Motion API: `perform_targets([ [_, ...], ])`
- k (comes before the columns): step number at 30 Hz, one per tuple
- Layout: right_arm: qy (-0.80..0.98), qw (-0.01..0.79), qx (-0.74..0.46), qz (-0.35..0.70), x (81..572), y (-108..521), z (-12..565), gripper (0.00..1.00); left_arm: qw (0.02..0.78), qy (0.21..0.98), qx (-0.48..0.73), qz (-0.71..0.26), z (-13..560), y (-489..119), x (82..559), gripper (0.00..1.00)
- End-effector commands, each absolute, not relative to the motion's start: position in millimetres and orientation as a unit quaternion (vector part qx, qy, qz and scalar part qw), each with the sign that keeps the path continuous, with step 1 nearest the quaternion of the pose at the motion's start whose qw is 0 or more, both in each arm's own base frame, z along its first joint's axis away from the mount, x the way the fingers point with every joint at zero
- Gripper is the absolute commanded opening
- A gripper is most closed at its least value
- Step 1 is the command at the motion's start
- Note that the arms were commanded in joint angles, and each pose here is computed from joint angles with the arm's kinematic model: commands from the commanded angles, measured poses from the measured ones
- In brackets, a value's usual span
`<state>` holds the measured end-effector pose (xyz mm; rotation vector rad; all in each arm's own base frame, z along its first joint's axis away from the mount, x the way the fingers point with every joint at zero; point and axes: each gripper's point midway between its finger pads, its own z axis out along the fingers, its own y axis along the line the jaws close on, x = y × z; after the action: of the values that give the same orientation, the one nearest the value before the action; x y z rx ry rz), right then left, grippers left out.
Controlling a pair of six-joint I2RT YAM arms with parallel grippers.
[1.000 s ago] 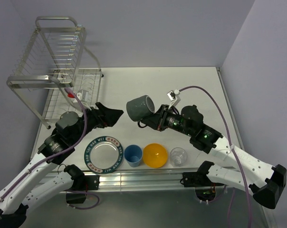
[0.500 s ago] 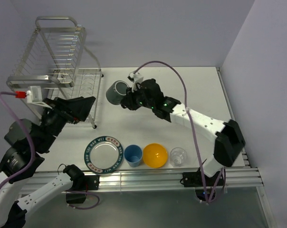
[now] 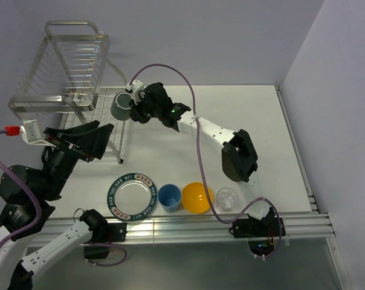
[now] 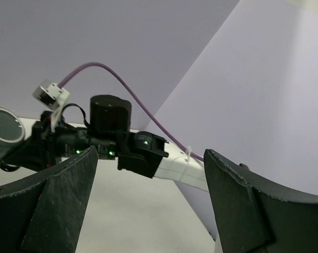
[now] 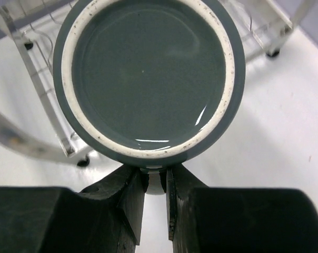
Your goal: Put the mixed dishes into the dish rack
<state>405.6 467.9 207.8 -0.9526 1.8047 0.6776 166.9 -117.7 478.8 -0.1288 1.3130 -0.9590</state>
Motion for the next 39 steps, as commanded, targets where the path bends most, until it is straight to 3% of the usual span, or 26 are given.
perform_targets([
  [1, 0.656, 0.546, -0.425, 0.302, 410, 501, 280, 0.00, 0.699, 0.564, -0.040, -0.437, 485, -119, 162, 0.88],
  [20, 0.601, 0.544, -0.457, 0.366, 401, 588, 234, 0.00, 0.698, 0.549, -0.032, -0.459, 491, -119, 151, 0.87],
  [39, 0.595, 0.548, -0.450, 0.379, 402, 614, 208, 0.00, 0.698, 0.543, -0.032, -0.467, 492, -118, 148, 0.87],
])
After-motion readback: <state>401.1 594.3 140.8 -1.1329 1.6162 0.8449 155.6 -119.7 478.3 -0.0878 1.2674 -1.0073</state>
